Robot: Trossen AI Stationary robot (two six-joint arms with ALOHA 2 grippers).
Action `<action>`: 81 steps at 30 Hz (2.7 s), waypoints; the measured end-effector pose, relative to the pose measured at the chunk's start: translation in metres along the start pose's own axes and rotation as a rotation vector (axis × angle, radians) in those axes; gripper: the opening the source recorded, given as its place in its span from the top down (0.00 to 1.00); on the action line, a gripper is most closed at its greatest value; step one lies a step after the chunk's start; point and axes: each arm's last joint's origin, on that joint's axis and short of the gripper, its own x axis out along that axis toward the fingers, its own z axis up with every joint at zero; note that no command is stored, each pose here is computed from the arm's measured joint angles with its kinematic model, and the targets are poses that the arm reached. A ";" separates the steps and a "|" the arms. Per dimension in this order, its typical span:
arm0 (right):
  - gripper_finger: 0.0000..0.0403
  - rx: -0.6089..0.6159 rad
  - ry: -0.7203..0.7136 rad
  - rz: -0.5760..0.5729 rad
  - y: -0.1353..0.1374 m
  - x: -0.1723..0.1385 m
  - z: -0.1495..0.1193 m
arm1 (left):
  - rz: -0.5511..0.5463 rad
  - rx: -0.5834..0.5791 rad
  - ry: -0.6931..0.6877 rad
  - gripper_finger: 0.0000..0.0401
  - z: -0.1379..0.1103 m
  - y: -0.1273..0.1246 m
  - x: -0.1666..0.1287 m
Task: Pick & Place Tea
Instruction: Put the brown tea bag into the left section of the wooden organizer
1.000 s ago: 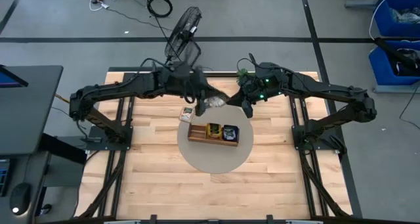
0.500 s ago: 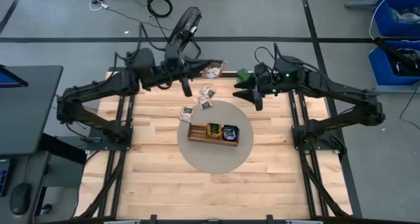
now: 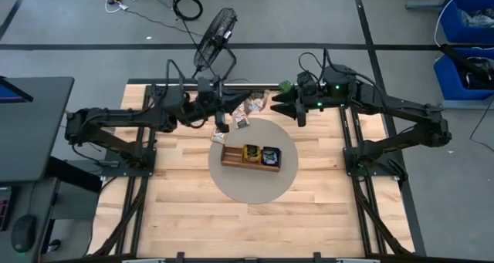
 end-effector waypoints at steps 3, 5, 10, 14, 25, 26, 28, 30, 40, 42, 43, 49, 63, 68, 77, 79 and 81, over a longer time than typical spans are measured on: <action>0.42 0.003 -0.071 0.051 0.005 0.007 0.006 | 0.003 0.002 -0.093 1.00 0.000 0.006 -0.003; 0.40 -0.002 -0.117 0.083 0.007 0.010 0.010 | 0.013 -0.004 -0.105 1.00 0.000 0.009 -0.004; 0.38 0.014 -0.188 0.117 0.009 0.014 0.017 | 0.014 0.001 -0.129 1.00 0.003 0.011 -0.004; 0.37 0.022 -0.183 0.091 0.005 0.025 0.014 | 0.012 0.000 -0.163 1.00 0.006 0.012 -0.004; 0.39 0.012 -0.251 0.168 0.010 0.043 0.017 | 0.011 0.000 -0.166 1.00 0.007 0.012 -0.004; 0.40 0.012 -0.252 0.167 0.010 0.043 0.017 | 0.010 0.000 -0.166 1.00 0.007 0.012 -0.004; 0.44 0.009 -0.253 0.167 0.010 0.042 0.017 | 0.003 0.001 -0.164 1.00 0.007 0.012 -0.004; 0.49 0.009 -0.253 0.168 0.010 0.043 0.017 | 0.002 0.001 -0.161 1.00 0.006 0.012 -0.004; 0.97 -0.059 -0.245 0.171 0.011 0.041 0.017 | -0.002 0.014 -0.158 1.00 0.006 0.013 -0.004; 0.96 -0.059 -0.238 0.180 0.011 0.040 0.016 | -0.014 0.019 -0.154 1.00 0.007 0.014 -0.004; 0.96 -0.054 -0.231 0.183 0.011 0.040 0.016 | -0.019 0.019 -0.151 1.00 0.007 0.014 -0.004; 0.99 -0.038 -0.169 0.181 0.010 0.041 0.011 | -0.013 0.032 -0.103 1.00 0.008 0.020 -0.006; 0.92 -0.028 -0.119 0.198 0.006 0.037 0.010 | -0.034 0.084 -0.002 1.00 0.014 0.021 -0.017; 0.73 -0.027 -0.052 0.276 0.008 0.035 0.006 | -0.024 0.089 -0.035 1.00 0.024 0.020 -0.021; 0.42 -0.035 -0.068 0.258 0.006 0.007 0.013 | -0.051 0.157 0.114 1.00 0.022 0.018 -0.032; 0.39 -0.037 -0.077 0.229 0.004 -0.003 0.015 | -0.066 0.157 0.177 1.00 0.015 0.014 -0.035; 0.37 -0.044 -0.092 0.171 0.002 -0.014 0.017 | -0.093 0.167 0.194 1.00 0.013 0.007 -0.036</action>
